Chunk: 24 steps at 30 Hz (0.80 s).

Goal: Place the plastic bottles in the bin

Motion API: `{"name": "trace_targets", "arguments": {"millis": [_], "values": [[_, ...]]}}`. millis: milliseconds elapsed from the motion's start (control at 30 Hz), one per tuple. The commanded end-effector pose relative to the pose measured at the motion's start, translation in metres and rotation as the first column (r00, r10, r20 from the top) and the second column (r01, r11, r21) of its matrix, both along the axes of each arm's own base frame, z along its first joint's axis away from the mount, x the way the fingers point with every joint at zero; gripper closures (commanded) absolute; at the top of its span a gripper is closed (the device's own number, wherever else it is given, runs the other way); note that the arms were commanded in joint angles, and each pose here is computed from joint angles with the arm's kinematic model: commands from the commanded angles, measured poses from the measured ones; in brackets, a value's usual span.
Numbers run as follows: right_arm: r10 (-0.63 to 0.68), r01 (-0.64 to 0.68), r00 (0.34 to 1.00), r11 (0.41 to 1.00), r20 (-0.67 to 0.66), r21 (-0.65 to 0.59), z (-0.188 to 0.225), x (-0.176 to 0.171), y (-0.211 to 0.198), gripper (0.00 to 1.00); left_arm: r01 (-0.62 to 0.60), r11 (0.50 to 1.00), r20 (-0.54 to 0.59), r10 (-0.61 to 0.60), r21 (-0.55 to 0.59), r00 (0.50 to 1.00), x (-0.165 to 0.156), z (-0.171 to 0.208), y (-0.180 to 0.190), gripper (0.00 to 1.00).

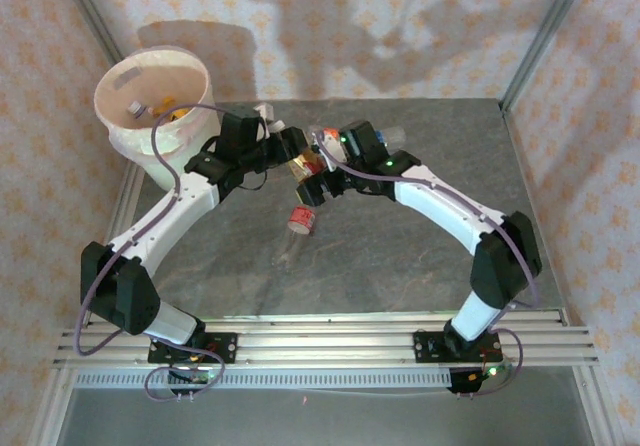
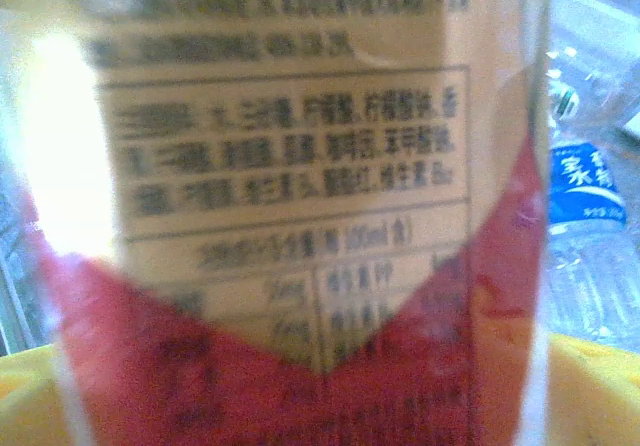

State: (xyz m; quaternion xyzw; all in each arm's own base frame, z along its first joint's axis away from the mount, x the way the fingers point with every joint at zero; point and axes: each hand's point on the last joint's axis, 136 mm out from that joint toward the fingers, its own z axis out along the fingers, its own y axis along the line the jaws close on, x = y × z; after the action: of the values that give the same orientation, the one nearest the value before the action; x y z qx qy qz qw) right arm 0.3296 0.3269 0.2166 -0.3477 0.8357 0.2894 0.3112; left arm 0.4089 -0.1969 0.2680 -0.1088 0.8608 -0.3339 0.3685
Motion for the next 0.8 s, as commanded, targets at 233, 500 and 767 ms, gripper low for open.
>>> {"name": "trace_targets", "arguments": {"millis": [233,500,767], "values": [[-0.349,0.34,0.881,0.937,0.32,0.084,0.085,0.022,-0.063,0.01,-0.426,0.868,0.294,0.35,0.254,0.889,-0.004,0.13,0.123,0.52],[-0.571,0.567,0.705,0.81,0.421,0.151,0.094,0.034,-0.115,0.01,-0.721,0.616,0.566,0.487,0.318,0.665,-0.022,0.229,0.192,0.53],[-0.595,0.632,0.67,0.771,0.444,0.08,0.099,0.032,-0.134,0.01,-0.875,0.318,0.672,0.56,0.366,0.485,-0.008,0.265,0.264,0.52]]}}
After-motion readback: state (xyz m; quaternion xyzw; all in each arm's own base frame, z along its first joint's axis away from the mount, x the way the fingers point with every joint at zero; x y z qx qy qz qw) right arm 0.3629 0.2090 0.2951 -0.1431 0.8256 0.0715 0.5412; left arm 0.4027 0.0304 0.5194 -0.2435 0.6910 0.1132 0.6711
